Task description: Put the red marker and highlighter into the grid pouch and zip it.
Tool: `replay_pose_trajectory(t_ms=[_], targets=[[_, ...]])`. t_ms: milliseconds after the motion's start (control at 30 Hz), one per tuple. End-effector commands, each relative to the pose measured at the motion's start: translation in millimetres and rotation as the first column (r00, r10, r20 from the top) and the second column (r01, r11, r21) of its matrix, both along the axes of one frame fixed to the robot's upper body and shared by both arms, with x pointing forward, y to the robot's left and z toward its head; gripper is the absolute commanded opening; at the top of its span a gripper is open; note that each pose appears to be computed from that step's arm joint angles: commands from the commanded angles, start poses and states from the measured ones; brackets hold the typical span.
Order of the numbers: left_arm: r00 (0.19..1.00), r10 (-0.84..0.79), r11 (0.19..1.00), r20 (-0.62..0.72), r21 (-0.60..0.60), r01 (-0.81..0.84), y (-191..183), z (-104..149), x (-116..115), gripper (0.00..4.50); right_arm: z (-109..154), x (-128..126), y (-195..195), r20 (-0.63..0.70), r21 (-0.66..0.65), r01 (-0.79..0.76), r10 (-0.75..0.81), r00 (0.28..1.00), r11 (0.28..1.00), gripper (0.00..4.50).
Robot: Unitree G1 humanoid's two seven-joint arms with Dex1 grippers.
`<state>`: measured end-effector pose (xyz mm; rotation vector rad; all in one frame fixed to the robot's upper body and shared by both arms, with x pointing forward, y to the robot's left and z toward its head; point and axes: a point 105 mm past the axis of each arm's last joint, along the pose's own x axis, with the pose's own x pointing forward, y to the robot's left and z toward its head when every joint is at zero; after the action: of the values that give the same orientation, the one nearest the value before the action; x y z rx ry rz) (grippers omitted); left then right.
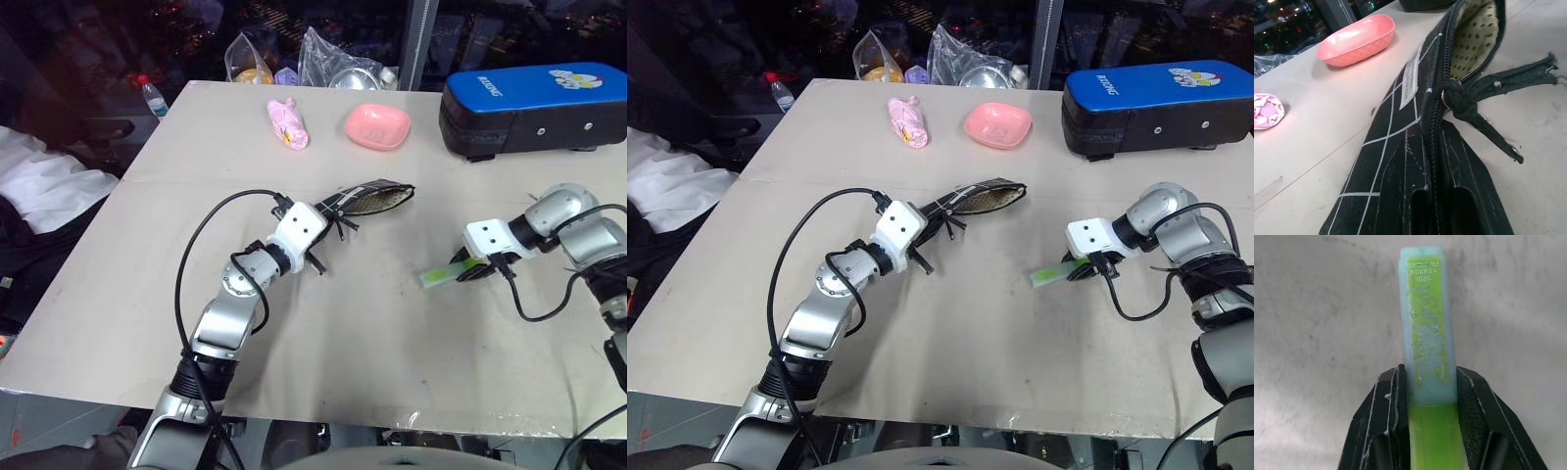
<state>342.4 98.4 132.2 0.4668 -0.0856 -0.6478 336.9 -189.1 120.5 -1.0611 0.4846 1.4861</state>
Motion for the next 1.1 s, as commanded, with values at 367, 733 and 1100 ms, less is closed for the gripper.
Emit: replay_pose_trajectory(t_ms=[367, 733, 1100], targets=[[0.997, -0.073, 0.997, 0.024, -0.022, 0.074, -16.1, 11.0, 1.9, 0.0, 75.1, 2.4, 71.2, 0.493, 0.275, 0.019, -0.158, 0.856, 0.961, 0.72], [0.995, -0.096, 0.995, 0.021, -0.019, 0.097, -20.6, 12.3, 4.3, 0.0, 73.4, 24.5, 76.1, 0.648, 0.231, 0.128, -0.251, 0.719, 0.965, 0.72], [0.992, -0.125, 0.992, 0.031, -0.016, 0.126, -28.5, 16.7, 2.7, 0.0, 72.6, 35.5, 96.0, 0.762, 0.117, 0.051, -0.123, 0.636, 0.992, 0.72]])
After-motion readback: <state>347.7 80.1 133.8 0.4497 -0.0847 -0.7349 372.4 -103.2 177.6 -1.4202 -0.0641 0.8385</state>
